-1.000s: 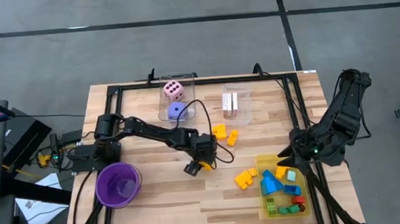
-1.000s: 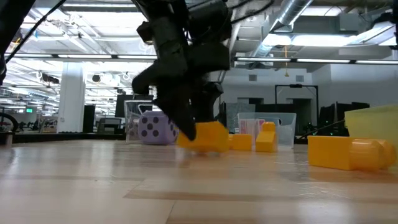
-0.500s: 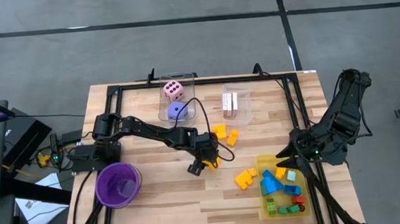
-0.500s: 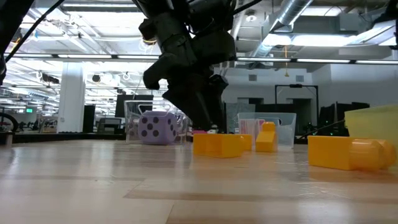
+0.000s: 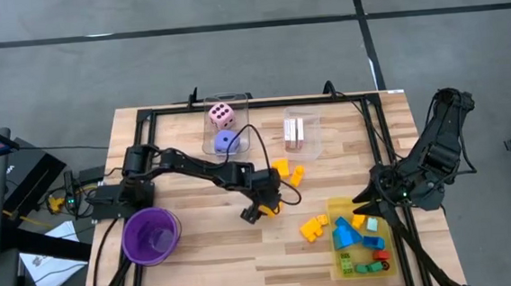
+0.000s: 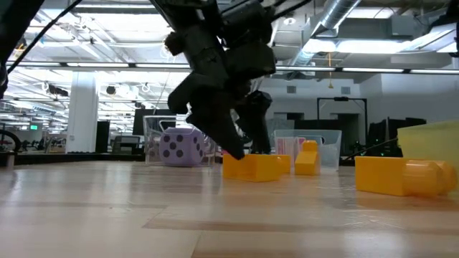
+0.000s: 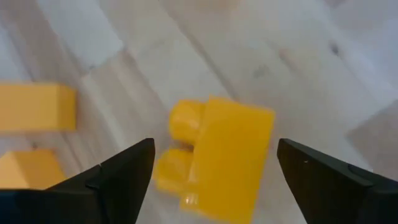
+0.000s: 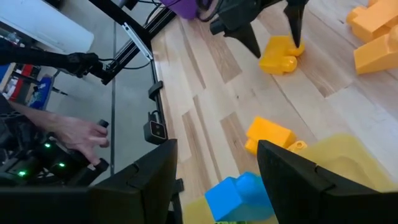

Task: Pick & Place Toys
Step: Put the yellow game piece into the bin

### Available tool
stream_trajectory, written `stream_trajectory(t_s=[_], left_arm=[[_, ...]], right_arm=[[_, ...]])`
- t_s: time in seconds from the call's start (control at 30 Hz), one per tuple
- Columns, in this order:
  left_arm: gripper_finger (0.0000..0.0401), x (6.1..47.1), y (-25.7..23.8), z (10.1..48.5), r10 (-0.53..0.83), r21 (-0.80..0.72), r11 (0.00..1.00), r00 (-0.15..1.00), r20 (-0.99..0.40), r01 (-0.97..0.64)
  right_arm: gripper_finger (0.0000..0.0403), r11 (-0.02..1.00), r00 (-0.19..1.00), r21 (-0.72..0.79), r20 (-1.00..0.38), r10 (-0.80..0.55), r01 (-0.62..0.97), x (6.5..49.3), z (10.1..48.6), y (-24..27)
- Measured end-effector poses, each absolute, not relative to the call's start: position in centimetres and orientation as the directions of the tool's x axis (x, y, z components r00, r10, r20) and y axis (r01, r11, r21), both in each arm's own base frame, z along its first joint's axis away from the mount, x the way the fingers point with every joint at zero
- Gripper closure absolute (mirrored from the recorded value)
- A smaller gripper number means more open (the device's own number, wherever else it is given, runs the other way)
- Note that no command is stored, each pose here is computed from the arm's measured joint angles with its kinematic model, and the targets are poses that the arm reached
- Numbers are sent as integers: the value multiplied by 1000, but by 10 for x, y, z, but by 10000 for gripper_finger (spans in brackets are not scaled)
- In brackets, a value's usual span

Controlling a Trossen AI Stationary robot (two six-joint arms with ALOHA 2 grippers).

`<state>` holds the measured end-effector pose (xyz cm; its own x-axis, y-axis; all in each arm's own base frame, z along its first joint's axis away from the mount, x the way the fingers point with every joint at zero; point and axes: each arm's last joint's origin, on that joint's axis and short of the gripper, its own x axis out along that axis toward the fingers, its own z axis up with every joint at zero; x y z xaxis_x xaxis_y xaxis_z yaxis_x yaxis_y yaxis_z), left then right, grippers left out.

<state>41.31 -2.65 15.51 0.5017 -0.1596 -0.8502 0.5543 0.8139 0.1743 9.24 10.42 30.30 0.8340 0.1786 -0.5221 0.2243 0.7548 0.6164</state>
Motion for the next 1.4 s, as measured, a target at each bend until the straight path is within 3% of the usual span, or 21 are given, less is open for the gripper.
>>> stream_trajectory(t_s=[0.33,0.63,1.07,1.4], left_arm=[[64,414,-2,152,-202,116,838,499,-843,534],[65,418,-10,136,-245,50,846,472,-847,530],[99,423,-10,128,-235,-73,943,498,-835,324],[74,422,-13,128,-232,-134,965,491,-840,227]], right_arm=[[188,742,834,628,-523,178,235,92,303,104],[188,733,834,636,-523,178,242,92,303,104],[188,723,833,643,-525,176,252,92,302,104],[188,725,832,640,-527,174,254,92,302,104]])
